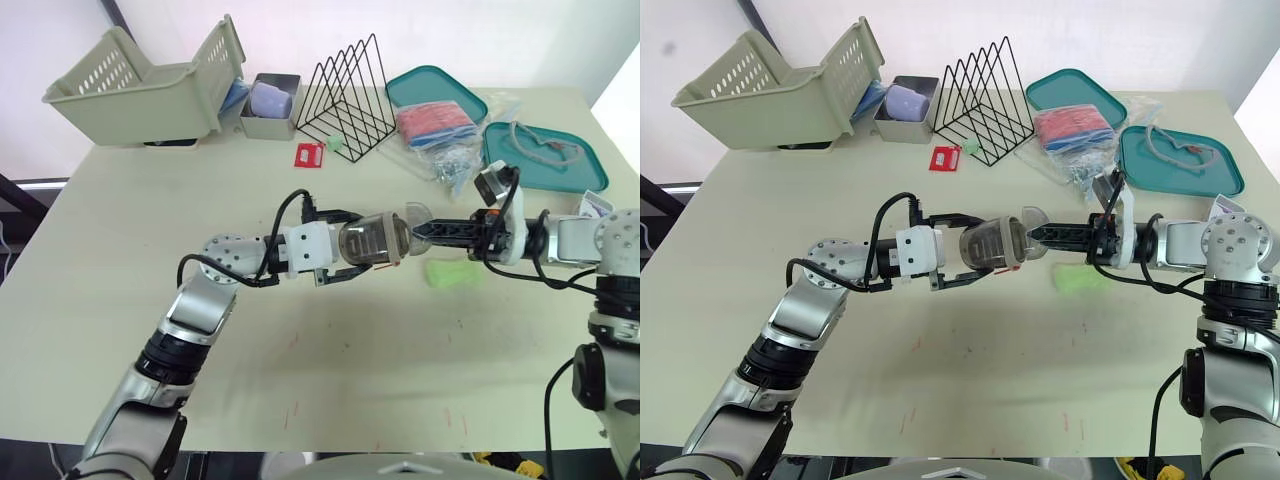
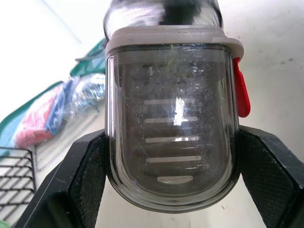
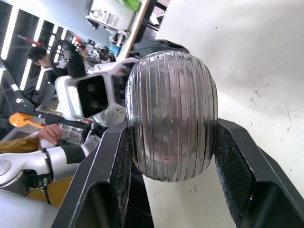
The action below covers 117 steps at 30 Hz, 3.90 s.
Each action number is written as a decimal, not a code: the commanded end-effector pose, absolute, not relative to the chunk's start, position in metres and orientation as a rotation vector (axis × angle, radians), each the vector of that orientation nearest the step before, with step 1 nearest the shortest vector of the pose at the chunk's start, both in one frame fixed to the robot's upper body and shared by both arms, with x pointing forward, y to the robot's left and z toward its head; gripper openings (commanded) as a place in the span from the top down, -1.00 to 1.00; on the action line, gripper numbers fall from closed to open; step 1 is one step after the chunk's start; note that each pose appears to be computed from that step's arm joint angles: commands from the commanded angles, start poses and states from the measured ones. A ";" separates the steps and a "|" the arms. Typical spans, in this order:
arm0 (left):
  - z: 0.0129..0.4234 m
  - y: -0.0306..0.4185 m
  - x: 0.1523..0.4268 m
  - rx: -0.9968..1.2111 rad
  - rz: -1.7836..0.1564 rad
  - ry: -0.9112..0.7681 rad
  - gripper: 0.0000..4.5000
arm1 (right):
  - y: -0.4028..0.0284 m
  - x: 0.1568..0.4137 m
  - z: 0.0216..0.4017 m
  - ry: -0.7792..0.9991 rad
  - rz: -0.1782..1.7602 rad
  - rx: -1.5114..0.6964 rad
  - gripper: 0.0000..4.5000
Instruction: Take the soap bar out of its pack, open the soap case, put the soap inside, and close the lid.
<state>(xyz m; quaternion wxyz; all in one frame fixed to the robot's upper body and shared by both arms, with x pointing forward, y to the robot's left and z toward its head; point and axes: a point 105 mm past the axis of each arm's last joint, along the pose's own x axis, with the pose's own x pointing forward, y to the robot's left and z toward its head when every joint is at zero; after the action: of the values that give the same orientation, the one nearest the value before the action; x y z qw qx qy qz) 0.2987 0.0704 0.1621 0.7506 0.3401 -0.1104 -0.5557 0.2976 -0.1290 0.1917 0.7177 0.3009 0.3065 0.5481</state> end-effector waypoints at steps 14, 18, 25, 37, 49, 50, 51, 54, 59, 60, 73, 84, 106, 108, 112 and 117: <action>0.162 0.075 0.295 0.687 -1.226 -0.174 -0.65 | -0.317 0.350 0.180 0.608 0.320 0.143 0.14; 0.162 0.073 0.295 0.684 -1.229 -0.178 -0.65 | -0.316 0.357 0.169 0.633 0.299 0.116 0.14; 0.161 0.073 0.295 0.683 -1.224 -0.178 -0.65 | -0.302 0.374 0.157 0.634 0.299 0.105 0.14; 0.158 0.074 0.298 0.693 -1.197 -0.170 -0.65 | -0.294 0.383 0.149 0.639 0.319 0.071 -0.39; 0.159 0.079 0.308 0.657 -1.169 -0.140 -0.65 | -0.264 0.363 0.197 0.315 0.655 -0.126 -0.98; 0.160 0.079 0.309 0.635 -1.168 -0.132 -0.65 | -0.261 0.358 0.201 0.255 0.706 -0.159 -0.98; 0.160 0.079 0.310 0.618 -1.171 -0.119 -0.65 | -0.257 0.348 0.201 0.200 0.783 -0.190 -0.98; 0.159 0.079 0.312 0.603 -1.175 -0.082 -0.65 | -0.253 0.322 0.197 0.050 0.943 -0.228 -0.98; 0.152 0.078 0.314 0.640 -1.214 0.010 -0.65 | -0.264 0.269 0.147 -0.037 1.146 -0.370 -0.98; 0.150 0.078 0.316 0.645 -1.214 0.042 -0.65 | -0.264 0.259 0.136 -0.023 1.178 -0.386 -0.98; 0.163 0.080 0.330 1.024 -1.350 0.252 -0.65 | -0.262 0.254 0.106 -0.063 1.182 -0.372 -0.98; 0.194 0.061 0.343 1.249 -1.388 0.463 -0.65 | -0.258 0.256 0.099 -0.066 1.187 -0.358 -0.98; 0.167 0.114 0.332 1.201 -1.307 0.674 -0.65 | -0.265 0.263 0.094 -0.036 1.165 -0.387 -0.98; 0.167 0.112 0.331 1.125 -1.321 0.627 -0.65 | -0.266 0.265 0.094 -0.032 1.160 -0.389 -0.98; 0.160 0.118 0.329 1.053 -1.320 0.608 -0.65 | -0.268 0.269 0.096 -0.028 1.155 -0.394 -0.98; 0.156 0.122 0.329 0.977 -1.329 0.590 -0.83 | -0.268 0.270 0.096 -0.021 1.157 -0.400 -1.00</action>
<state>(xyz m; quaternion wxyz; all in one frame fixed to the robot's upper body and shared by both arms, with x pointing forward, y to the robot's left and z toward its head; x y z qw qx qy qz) 0.3272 0.1224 0.1438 0.6274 0.4293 0.2838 -0.5844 0.2692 -0.2636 0.0896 0.8196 -0.1728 -0.0072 0.5462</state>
